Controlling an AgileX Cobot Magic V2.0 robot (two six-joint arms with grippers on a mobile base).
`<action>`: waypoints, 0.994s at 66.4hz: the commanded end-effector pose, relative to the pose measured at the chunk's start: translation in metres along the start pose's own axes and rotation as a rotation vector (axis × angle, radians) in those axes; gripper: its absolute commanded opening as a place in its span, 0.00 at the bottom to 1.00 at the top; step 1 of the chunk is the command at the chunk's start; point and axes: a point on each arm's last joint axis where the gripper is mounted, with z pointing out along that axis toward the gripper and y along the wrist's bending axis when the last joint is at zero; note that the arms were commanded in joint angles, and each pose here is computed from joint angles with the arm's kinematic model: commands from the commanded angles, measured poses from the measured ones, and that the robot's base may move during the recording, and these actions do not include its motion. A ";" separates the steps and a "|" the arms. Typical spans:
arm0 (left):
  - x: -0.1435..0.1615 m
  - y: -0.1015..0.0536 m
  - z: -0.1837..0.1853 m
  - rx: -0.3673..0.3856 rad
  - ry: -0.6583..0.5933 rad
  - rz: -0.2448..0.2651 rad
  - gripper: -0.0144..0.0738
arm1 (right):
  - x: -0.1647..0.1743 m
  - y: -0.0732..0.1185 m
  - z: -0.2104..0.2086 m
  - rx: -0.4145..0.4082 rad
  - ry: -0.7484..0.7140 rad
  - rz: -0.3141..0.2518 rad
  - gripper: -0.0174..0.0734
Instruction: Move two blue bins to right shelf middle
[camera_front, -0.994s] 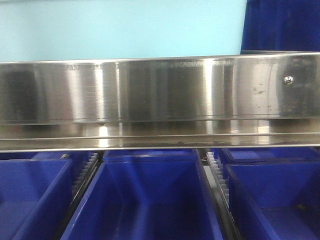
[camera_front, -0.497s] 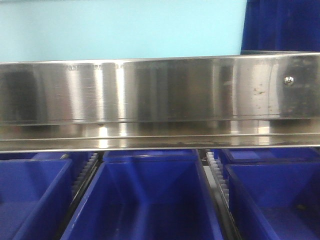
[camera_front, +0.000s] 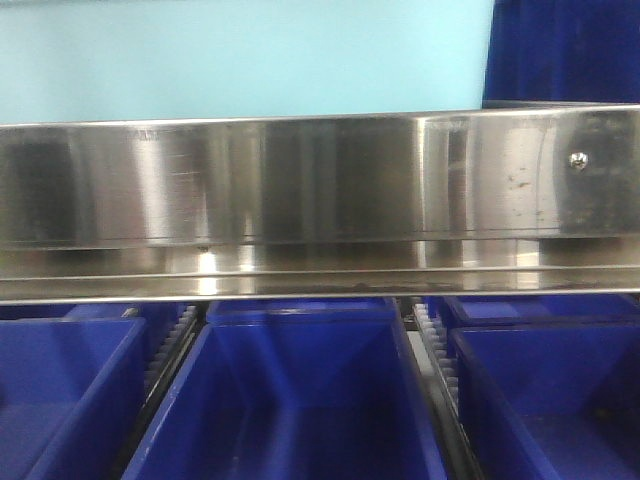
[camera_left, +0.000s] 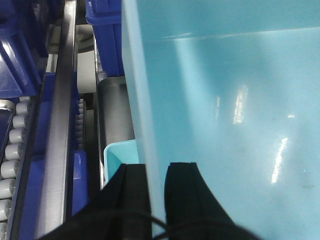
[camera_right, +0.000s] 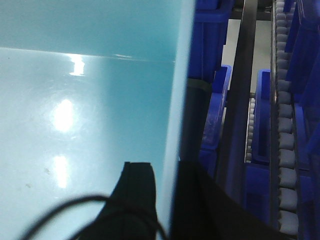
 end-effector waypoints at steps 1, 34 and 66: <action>-0.005 -0.003 -0.008 0.028 -0.053 0.006 0.04 | -0.007 0.000 -0.006 0.000 -0.064 -0.014 0.02; -0.010 -0.004 -0.009 0.037 -0.110 0.005 0.04 | -0.007 0.000 -0.006 -0.001 -0.066 -0.014 0.02; 0.003 0.022 -0.005 -0.126 0.038 0.021 0.04 | -0.006 0.030 -0.003 -0.164 -0.081 0.075 0.02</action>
